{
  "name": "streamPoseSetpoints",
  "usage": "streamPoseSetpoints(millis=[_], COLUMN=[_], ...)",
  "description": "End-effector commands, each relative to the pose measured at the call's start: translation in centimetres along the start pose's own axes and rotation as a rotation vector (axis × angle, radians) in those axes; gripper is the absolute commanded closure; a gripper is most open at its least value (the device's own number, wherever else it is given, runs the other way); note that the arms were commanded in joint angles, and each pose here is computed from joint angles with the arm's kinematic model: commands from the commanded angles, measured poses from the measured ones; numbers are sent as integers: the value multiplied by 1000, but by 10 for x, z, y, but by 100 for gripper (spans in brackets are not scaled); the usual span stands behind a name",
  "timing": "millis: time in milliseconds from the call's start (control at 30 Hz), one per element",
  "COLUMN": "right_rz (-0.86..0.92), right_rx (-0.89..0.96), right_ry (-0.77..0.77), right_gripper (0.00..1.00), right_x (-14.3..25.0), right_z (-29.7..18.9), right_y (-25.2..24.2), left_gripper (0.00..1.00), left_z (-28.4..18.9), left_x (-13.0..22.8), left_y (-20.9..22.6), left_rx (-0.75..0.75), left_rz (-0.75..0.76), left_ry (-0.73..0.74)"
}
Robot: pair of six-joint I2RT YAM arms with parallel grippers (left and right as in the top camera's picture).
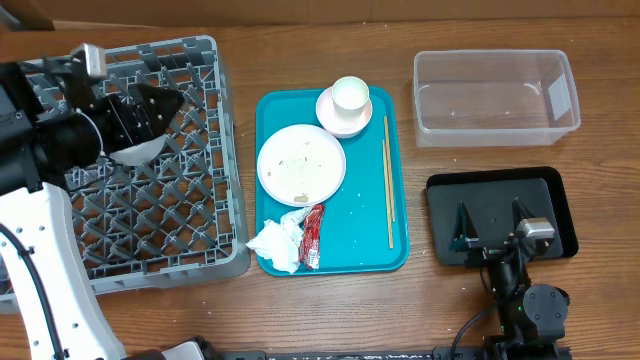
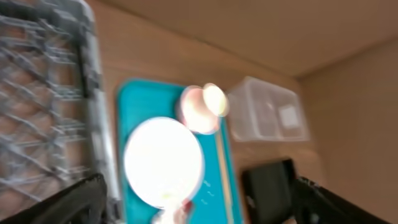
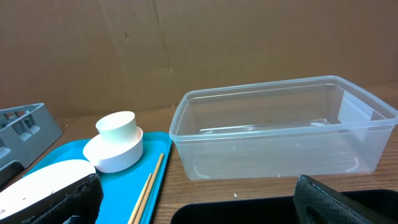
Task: Sort waste into correct bins and load items into the dishwasher
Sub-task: 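Move the left gripper back over the tray toward the pink bowl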
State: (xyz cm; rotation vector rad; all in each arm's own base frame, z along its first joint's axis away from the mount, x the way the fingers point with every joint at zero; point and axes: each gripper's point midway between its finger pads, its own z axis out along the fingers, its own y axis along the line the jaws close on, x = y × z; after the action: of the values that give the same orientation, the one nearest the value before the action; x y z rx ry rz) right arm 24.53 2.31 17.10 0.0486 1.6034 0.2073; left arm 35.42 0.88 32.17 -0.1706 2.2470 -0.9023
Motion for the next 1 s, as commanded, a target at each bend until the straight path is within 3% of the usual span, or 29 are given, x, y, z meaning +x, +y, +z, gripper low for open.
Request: streamPoseSetpoints(millis=[0, 200, 467, 700, 800, 967], right_rz=[-4, -4, -5, -4, -4, -5], right_rx=[10, 10, 10, 10, 10, 10], right_ry=[-7, -7, -7, -7, -7, -7], right_gripper=[0, 0, 0, 0, 0, 0], right_x=[1, 1, 1, 1, 1, 1], right_z=[0, 0, 0, 0, 0, 0], right_y=[-2, -2, -2, -2, -2, -2], left_gripper=[8, 22, 21, 23, 0, 0], left_z=[11, 46, 81, 117, 129, 149], left_x=[24, 78, 116, 152, 165, 193], left_y=[-30, -29, -37, -47, -47, -49], left_rx=[109, -152, -513, -549, -533, -458], left_rz=[29, 78, 115, 201, 193, 124], left_ry=[97, 308, 344, 463, 521, 666])
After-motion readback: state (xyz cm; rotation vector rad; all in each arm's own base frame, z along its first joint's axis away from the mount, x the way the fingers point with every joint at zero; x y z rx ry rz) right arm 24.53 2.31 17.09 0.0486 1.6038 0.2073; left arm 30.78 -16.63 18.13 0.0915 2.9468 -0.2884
